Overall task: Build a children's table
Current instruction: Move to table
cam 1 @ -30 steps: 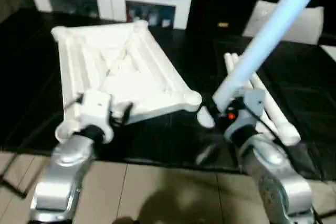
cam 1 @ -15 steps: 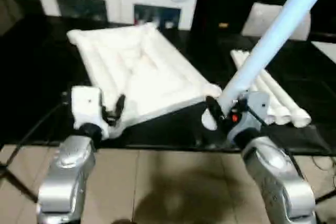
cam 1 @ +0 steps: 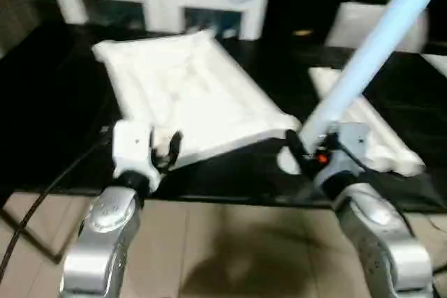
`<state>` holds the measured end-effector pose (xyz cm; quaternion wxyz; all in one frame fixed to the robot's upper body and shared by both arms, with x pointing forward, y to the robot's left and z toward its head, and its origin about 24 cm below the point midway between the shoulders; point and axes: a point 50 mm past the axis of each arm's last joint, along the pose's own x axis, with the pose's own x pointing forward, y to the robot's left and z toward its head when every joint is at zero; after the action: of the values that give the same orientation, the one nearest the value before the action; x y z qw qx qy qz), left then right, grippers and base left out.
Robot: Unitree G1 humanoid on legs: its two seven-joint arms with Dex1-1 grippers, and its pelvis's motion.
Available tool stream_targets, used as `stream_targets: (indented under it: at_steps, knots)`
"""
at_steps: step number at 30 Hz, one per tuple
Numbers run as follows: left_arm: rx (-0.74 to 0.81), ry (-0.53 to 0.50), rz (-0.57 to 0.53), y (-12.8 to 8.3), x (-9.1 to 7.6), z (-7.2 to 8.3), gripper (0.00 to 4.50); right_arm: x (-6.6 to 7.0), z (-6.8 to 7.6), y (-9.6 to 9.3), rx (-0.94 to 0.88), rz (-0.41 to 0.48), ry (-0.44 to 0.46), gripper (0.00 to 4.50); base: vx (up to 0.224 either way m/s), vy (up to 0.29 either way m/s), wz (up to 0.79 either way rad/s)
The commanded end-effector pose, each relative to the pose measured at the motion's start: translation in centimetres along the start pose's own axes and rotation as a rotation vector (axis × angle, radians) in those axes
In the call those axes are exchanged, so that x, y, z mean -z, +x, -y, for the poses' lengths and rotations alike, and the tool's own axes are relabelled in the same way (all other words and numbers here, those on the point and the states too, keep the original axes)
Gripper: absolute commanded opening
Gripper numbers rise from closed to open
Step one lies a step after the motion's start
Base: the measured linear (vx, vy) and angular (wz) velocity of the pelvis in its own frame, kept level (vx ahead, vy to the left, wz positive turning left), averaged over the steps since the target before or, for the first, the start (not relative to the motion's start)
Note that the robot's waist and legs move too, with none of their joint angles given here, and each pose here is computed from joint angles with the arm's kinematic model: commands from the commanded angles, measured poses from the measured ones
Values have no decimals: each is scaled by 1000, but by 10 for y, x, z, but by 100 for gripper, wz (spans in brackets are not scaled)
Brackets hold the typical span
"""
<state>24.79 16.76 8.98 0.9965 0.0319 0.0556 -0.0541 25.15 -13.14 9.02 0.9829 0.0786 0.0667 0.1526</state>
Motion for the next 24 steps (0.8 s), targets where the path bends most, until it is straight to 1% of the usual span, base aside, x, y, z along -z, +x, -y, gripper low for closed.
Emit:
stream_targets:
  at_steps: [1, 7, 10, 17, 18, 19, 21, 24]
  knots:
    - [32, -3, 26, 1, -6, 8, 349, -6, 6, -3, 19, 20, -18, 195, 161, 4, 19]
    - [50, 8, 29, 0, -6, 11, 349, -4, 8, -4, 21, 13, -20, 195, 155, -31, 6]
    - [58, 11, 28, 0, -6, 12, 349, -4, 7, -3, 19, 12, -20, 195, 179, -14, -13]
    - [81, 28, 35, 6, -8, 15, 349, -4, 8, -2, 31, 17, -17, 195, 189, 62, 3]
    - [73, -20, 59, 8, -10, 13, 349, -4, 8, -2, 33, 17, -16, 195, 155, 23, 6]
    - [77, -10, 48, 8, -10, 13, 349, -4, 8, -3, 33, 17, -16, 195, 155, 23, 6]
    - [50, 45, 40, 11, -11, 9, 349, -5, 7, -3, 35, 20, -13, 195, 38, 3, 4]
    - [36, 26, 42, 14, -11, 8, 349, -5, 7, -3, 43, 24, -14, 195, 17, -8, 1]
